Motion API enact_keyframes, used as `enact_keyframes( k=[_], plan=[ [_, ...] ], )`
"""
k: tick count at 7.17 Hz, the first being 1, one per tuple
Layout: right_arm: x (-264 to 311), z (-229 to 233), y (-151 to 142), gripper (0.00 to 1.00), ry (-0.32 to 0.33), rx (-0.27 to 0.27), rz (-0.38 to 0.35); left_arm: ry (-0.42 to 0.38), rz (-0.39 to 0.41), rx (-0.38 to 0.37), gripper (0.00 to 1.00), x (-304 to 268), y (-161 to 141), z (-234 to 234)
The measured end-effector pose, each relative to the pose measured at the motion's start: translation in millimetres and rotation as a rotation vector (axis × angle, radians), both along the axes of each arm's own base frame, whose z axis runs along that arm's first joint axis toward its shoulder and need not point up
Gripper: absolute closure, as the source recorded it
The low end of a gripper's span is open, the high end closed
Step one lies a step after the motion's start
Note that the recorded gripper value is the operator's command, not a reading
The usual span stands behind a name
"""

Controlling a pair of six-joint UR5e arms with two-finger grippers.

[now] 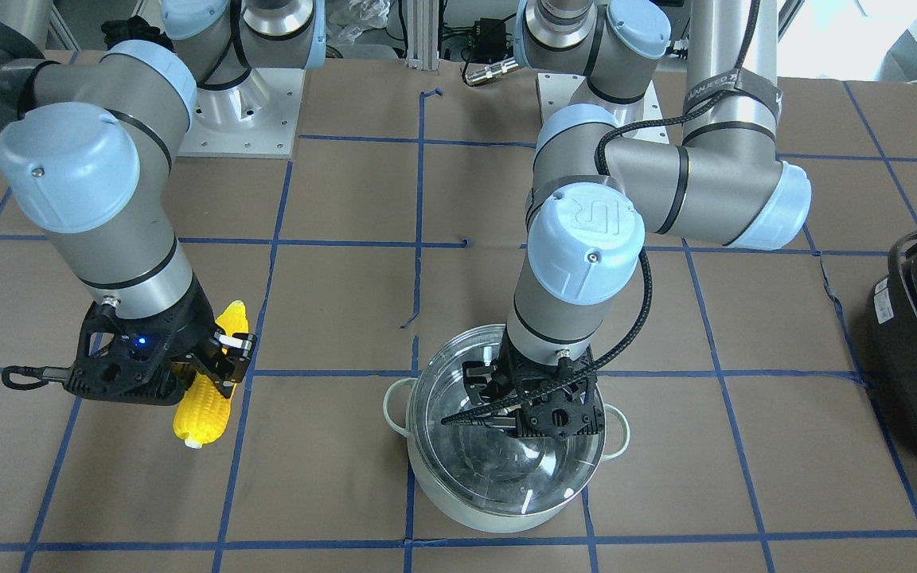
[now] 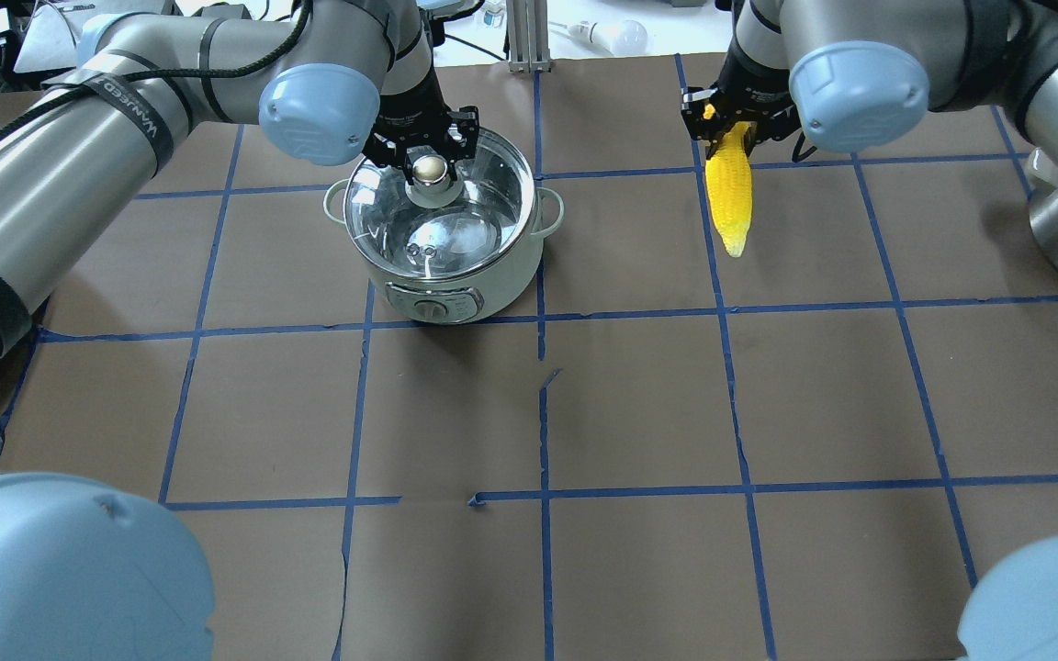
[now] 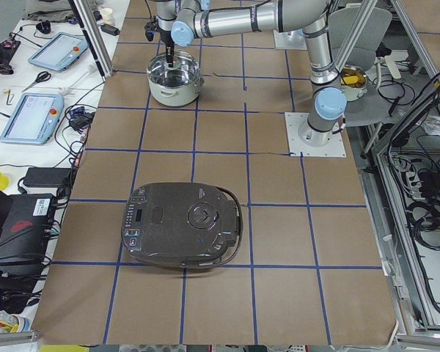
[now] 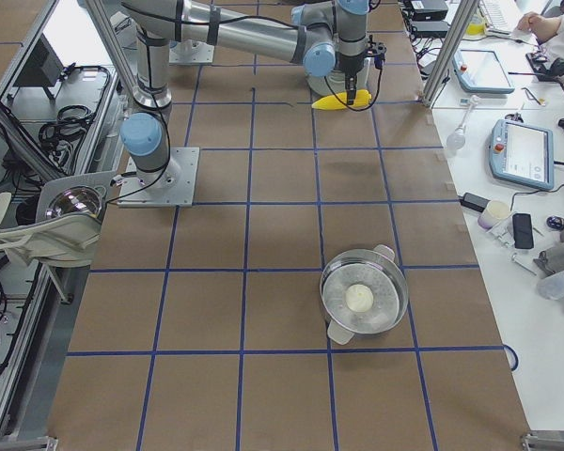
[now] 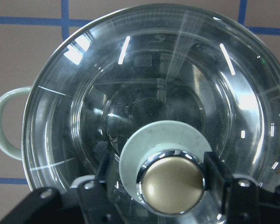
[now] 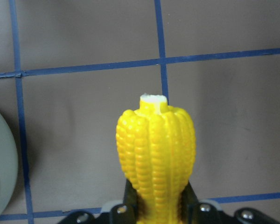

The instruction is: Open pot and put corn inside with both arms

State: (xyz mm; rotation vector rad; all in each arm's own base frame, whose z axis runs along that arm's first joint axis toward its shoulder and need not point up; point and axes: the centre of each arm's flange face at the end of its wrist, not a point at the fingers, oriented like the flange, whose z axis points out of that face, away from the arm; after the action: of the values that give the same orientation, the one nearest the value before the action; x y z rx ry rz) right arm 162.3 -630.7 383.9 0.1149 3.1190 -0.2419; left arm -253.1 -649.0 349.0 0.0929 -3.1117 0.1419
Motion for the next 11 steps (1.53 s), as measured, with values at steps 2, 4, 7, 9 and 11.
enact_keyframes(
  k=[2,4,7,9,11],
  plan=[
    [10.9,-3.1,-5.9,1.0,-0.044,0.007,-0.005,0.004,-0.004,-0.037,1.0,1.9,2.4,32.8],
    [21.7,1.0,-8.8,1.0,-0.119,0.003,-0.053,-0.019,-0.026,-0.015,1.0,29.5,5.4,54.2],
    [88.0,9.9,-26.3,1.0,-0.163,-0.023,-0.125,-0.045,-0.014,0.111,1.0,143.6,10.9,67.6],
    [154.3,10.8,-41.1,1.0,-0.192,-0.045,-0.143,-0.043,-0.041,0.164,1.0,211.3,22.3,54.9],
    [223.0,9.3,-33.5,1.0,-0.192,-0.064,-0.043,-0.037,-0.073,0.169,1.0,260.5,42.3,29.8]
  ],
)
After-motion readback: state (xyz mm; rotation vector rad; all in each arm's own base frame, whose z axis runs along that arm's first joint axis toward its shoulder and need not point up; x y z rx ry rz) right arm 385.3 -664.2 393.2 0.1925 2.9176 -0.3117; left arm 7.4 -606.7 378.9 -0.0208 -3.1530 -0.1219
